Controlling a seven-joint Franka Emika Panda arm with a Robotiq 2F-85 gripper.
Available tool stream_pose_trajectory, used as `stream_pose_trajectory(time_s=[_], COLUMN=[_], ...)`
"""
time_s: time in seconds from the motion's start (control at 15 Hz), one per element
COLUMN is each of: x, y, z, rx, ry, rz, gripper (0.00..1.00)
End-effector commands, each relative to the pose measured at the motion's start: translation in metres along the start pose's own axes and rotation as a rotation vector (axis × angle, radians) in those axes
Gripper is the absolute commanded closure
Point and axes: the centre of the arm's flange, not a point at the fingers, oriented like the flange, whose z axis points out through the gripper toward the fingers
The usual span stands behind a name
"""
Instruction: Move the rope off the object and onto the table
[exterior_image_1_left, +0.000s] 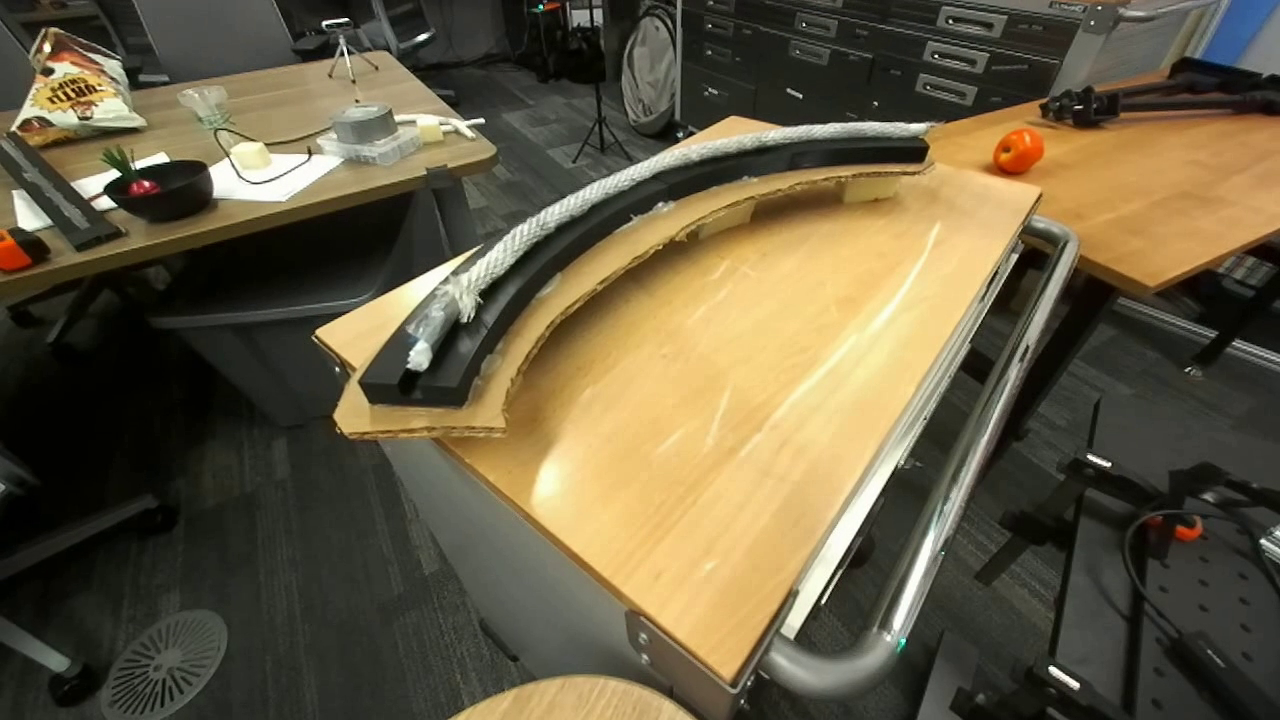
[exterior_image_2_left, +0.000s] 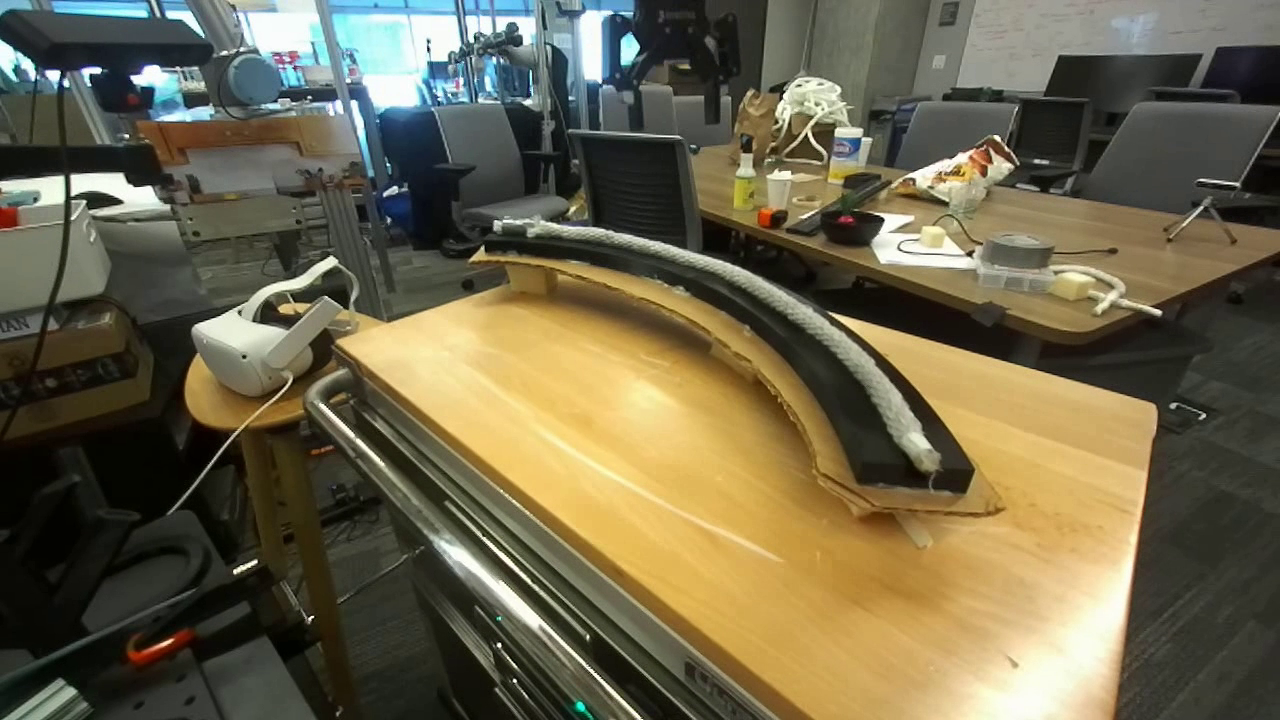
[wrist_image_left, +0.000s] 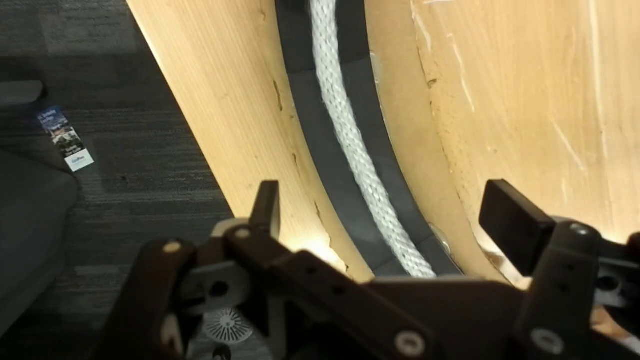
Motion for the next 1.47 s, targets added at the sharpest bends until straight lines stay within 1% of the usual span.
stream_pose_trajectory(time_s=[0.0,0.13,0.27,0.33,0.47,0.6,0.67,0.8,1.07,1.27,1.33,1.4], x=[0.028,0.038,0.044,0.036,0.038,0.037,0.037,0.045,0.057,0.067,0.07,0.072], y=[0.016,0.02,0.024,0.008,0.009,0.009,0.008,0.01,0.022,0.027,0.028,0.028], z=[0.024,0.043,0.054,0.058,0.068,0.068,0.066,0.07,0.095,0.119,0.125,0.13], rx=[-0.015,-0.003,-0.012,0.021,0.031,0.031,0.019,0.021,0.074,0.111,0.121,0.13], ry=[-0.039,-0.037,-0.007,-0.031,-0.035,-0.035,-0.037,-0.067,-0.07,-0.091,-0.096,-0.102], rz=[-0.034,-0.069,-0.1,-0.062,-0.064,-0.064,-0.052,-0.034,-0.062,-0.079,-0.083,-0.086], gripper=[0.0,0.0,0.0,0.0,0.0,0.0,0.0,0.0,0.0,0.0,0.04,0.19])
